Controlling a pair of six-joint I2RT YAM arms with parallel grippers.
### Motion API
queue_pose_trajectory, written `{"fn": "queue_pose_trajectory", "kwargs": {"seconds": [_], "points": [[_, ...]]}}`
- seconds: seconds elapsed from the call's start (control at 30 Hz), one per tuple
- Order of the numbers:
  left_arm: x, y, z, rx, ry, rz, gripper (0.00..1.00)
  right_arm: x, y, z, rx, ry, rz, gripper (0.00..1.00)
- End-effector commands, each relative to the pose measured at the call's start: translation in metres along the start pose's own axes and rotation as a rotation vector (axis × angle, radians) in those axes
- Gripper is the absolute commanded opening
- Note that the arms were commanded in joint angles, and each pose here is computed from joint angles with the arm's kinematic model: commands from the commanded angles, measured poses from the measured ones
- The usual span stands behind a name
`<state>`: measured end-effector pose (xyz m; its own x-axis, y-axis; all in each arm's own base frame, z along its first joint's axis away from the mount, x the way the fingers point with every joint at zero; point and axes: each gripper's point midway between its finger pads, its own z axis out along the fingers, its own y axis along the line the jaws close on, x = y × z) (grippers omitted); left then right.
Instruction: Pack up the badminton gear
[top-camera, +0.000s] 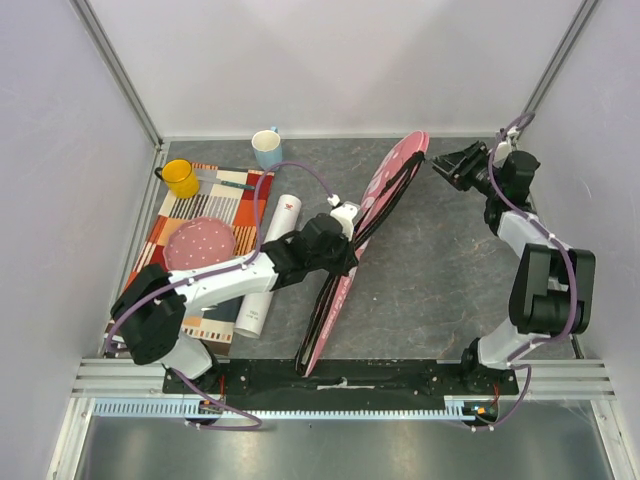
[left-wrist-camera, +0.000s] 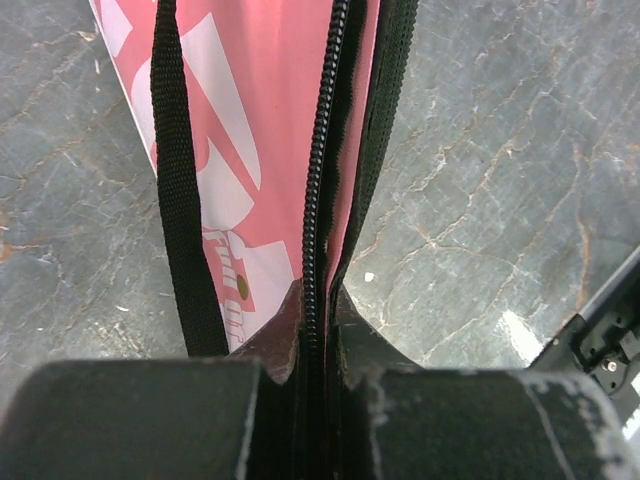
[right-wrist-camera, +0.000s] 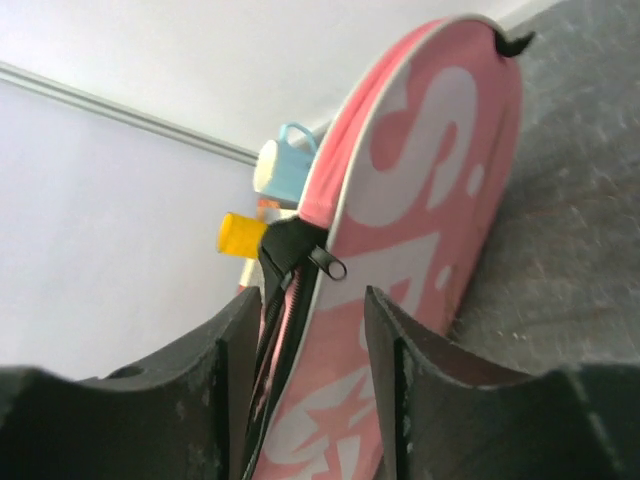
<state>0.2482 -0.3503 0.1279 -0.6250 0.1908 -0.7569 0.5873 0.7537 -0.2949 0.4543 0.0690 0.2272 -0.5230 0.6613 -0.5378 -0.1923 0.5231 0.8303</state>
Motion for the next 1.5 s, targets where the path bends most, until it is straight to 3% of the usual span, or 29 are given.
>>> {"fn": "queue_pose_trajectory", "kwargs": {"seconds": [0.0,0.3,0.53,1.03,1.17,1.33,1.47], "points": [[-0.026,-0.027,-0.014,0.168,-0.063,-0.100,0.02,-0.011,0.038,0.002,-0.300,-0.039,0.021,0.54],[-0.024,-0.024,-0.018,0.221,-0.055,-0.146,0.02,-0.012,0.035,0.009,-0.422,-0.053,0.074,0.50],[-0.025,-0.025,-0.019,0.230,-0.055,-0.154,0.02,-0.004,0.032,0.007,-0.478,-0.036,0.140,0.33],[-0.024,-0.027,-0.019,0.239,-0.049,-0.156,0.02,-0.002,0.029,0.008,-0.480,-0.039,0.141,0.14],[-0.024,-0.027,-0.019,0.239,-0.049,-0.156,0.02,-0.003,0.030,0.008,-0.485,-0.037,0.133,0.00],[-0.023,-0.025,-0.017,0.229,-0.045,-0.162,0.02,-0.006,0.038,0.007,-0.478,-0.034,0.080,0.00],[-0.026,-0.026,-0.012,0.224,-0.043,-0.169,0.02,0.007,0.024,0.016,-0.330,0.003,0.070,0.00]]}}
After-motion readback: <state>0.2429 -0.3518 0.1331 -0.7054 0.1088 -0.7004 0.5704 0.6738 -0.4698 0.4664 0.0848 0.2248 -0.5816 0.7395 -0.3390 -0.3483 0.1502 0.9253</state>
